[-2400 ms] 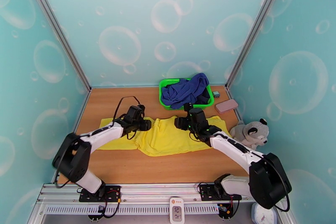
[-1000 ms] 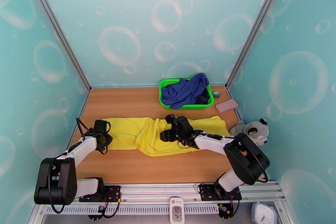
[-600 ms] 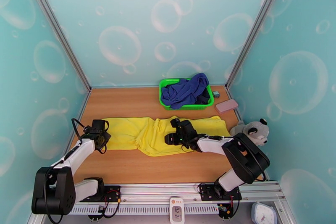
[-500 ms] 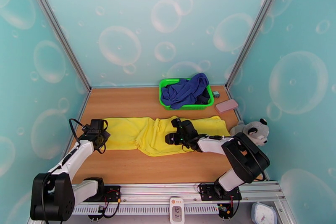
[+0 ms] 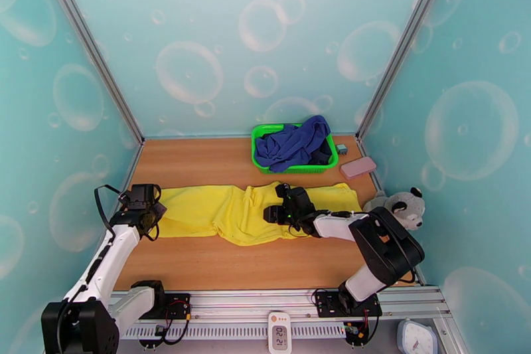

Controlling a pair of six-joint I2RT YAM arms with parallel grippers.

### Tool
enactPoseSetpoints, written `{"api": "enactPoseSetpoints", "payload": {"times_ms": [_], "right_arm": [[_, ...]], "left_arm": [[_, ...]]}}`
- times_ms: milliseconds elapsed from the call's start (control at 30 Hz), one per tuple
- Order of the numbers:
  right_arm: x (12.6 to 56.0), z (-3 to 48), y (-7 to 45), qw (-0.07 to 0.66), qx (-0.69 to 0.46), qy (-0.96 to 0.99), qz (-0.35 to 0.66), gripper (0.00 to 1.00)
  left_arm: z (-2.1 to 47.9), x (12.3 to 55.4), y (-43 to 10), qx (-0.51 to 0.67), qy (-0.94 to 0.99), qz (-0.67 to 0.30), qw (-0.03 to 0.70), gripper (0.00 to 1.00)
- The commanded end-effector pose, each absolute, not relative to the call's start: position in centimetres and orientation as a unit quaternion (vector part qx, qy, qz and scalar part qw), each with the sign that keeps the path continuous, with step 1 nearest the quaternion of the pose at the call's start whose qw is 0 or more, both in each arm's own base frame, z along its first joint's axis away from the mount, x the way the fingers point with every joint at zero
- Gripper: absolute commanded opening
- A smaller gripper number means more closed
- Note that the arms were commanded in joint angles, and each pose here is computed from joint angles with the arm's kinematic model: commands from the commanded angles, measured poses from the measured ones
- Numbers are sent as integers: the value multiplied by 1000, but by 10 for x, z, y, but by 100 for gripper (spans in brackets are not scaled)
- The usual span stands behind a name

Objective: Fold and stack the trousers

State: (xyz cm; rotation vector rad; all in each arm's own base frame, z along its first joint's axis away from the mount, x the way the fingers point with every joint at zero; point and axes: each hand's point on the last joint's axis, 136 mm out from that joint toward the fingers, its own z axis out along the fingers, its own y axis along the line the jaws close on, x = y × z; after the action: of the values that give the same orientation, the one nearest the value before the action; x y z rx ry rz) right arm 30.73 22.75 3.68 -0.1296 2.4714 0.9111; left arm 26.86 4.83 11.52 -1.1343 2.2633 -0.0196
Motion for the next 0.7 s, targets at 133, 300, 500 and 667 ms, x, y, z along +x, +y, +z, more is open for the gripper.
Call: {"api": "enactPoseSetpoints", "payload": {"times_ms": [133,300,500,667], "right_arm": [[291,-8,197,191,5,943,271,55],[288,-12,190,191,15,945,266,55],[284,-13,188,191,19,943,270,55],[286,-13,190,191,17,942,275,55]], "left_arm": [[131,295,63,-412,854,-25,317,0],[171,351,66,-389,849,-44,355,0],[221,384,65,-343,843,-47,412,0],[208,370,60,-331,848,-45,410,0]]}}
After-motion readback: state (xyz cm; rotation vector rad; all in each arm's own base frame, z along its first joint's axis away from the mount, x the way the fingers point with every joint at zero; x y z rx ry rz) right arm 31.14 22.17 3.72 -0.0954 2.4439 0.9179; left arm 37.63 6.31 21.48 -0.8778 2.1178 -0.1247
